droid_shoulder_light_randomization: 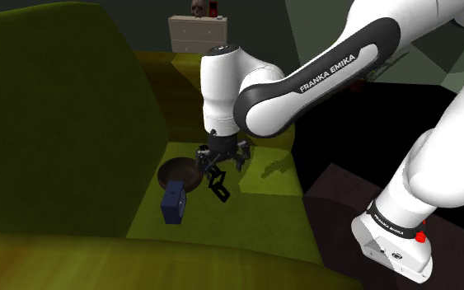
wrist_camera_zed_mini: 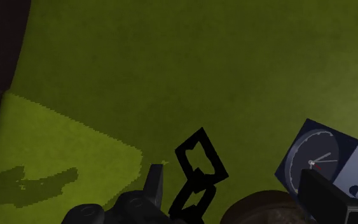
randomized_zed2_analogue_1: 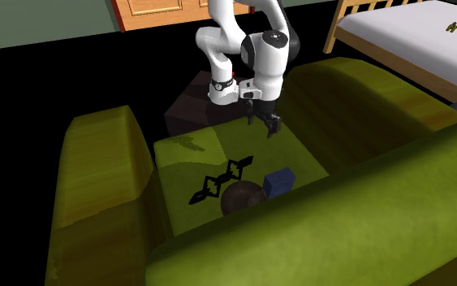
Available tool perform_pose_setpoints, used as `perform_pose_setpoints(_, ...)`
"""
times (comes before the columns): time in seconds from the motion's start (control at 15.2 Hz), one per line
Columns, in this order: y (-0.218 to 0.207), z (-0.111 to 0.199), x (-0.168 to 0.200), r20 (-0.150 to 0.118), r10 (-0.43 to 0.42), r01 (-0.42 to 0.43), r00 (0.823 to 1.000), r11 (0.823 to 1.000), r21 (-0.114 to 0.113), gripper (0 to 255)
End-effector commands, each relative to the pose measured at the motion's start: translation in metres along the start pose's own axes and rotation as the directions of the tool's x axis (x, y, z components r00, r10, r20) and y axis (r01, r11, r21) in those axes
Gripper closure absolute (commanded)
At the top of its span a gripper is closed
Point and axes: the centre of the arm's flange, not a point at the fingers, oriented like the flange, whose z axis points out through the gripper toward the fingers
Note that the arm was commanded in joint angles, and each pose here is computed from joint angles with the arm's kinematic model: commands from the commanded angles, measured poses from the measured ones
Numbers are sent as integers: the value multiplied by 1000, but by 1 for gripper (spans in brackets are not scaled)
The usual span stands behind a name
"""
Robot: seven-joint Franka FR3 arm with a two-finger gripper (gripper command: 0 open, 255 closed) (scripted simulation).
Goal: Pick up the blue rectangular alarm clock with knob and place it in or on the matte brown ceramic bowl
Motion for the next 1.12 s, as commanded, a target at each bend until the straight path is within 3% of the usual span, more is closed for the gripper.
perform_pose_setpoints(0.0, -24, 12, 7, -2, 34, -34, 999, 999, 6, 0)
perform_pose_setpoints(0.73, -148, 73, 38, -11, 200, -199, 980, 979, 30, 0)
perform_pose_setpoints(1.06, -154, 97, 40, -11, 208, -207, 978, 978, 31, 0)
